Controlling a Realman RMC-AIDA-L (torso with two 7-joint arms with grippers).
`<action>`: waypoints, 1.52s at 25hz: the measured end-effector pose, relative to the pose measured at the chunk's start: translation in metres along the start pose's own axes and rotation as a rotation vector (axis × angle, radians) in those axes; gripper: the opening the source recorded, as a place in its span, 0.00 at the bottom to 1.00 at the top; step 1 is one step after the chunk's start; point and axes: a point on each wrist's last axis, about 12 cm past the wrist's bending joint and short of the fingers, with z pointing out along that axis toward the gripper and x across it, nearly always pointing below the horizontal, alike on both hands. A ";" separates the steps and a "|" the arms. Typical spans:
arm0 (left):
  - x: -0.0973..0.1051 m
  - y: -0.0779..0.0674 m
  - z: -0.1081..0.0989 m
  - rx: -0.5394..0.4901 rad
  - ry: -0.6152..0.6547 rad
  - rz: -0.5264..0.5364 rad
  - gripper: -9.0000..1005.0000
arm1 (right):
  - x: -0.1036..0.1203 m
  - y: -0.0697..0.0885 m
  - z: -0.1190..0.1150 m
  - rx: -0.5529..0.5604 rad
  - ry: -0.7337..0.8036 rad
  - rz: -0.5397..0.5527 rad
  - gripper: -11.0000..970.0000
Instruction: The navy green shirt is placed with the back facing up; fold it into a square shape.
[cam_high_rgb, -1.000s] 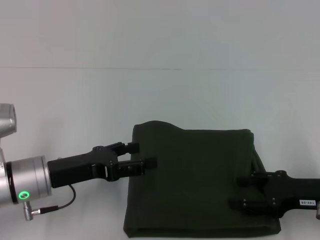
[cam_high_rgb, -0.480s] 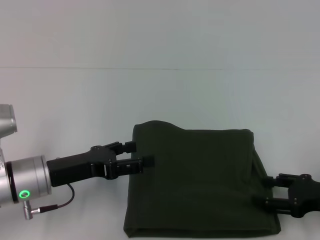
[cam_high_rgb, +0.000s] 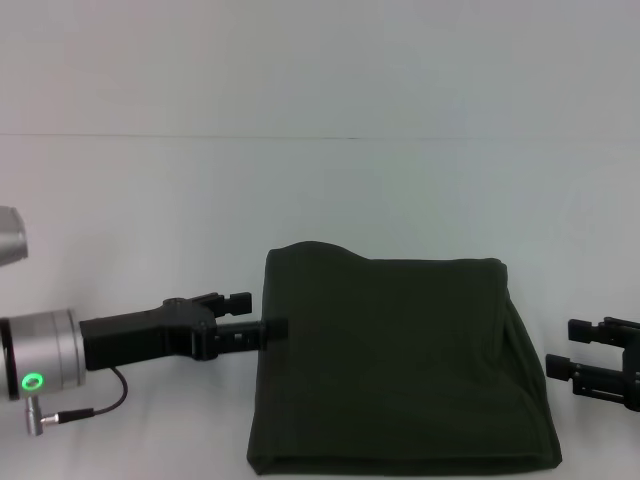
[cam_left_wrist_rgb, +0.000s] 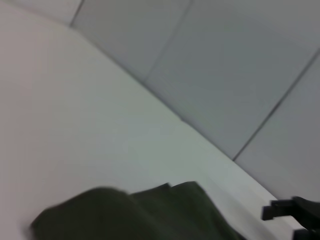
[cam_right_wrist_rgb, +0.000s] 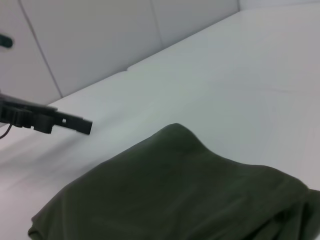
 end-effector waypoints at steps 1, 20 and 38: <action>-0.004 0.003 0.002 -0.020 0.013 -0.077 0.93 | 0.001 0.000 -0.002 0.008 -0.008 0.008 0.76; -0.041 0.023 0.056 -0.235 0.165 -0.527 0.91 | 0.026 0.019 -0.027 -0.029 -0.034 -0.046 0.76; -0.040 0.023 0.065 -0.281 0.213 -0.513 0.90 | 0.022 0.017 -0.028 -0.038 -0.037 -0.050 0.76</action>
